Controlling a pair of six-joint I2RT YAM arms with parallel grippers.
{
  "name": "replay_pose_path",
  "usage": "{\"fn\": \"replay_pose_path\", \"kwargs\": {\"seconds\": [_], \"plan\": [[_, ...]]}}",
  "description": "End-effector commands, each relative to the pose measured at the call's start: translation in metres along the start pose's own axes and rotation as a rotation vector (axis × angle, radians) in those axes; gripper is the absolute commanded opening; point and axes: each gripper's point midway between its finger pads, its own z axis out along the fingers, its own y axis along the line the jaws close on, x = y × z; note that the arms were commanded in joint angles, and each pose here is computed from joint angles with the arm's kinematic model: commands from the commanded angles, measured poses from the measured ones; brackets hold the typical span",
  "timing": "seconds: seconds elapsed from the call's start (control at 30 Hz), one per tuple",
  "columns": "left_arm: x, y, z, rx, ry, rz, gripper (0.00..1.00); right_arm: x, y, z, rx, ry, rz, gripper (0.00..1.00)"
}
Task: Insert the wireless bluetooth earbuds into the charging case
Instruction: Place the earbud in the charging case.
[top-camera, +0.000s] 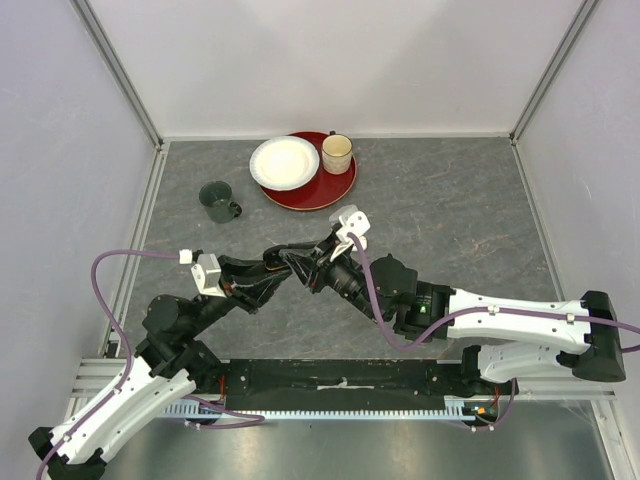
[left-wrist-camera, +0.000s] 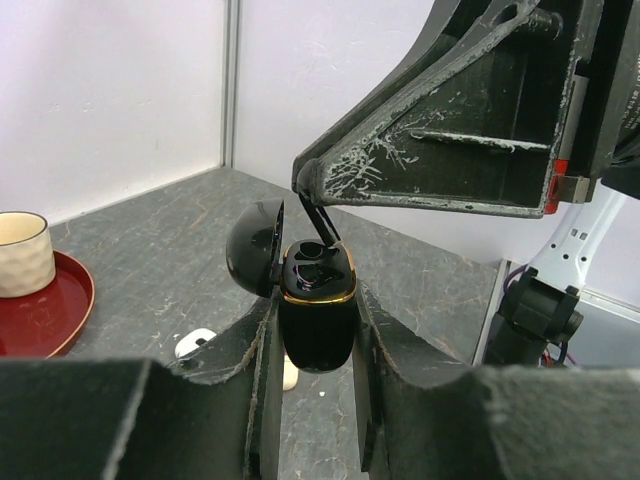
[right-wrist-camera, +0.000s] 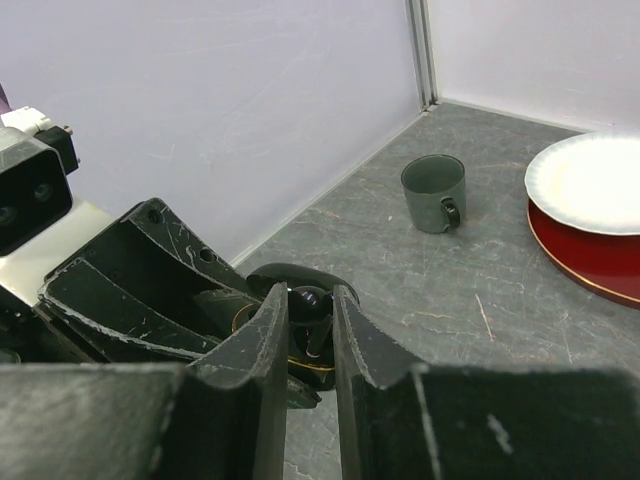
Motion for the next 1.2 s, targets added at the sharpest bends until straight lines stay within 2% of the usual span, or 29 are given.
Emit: {"fn": "replay_pose_path", "kwargs": {"seconds": [0.0,1.17], "plan": [[-0.019,-0.011,0.001,0.049,-0.072,-0.004,0.02,-0.008,0.007,0.003,-0.018,-0.038,-0.012,0.0],[-0.03,-0.005,-0.007,0.004,-0.138,0.001,0.02,0.013,0.006,-0.011,-0.04,-0.021,-0.227,0.0]]}}
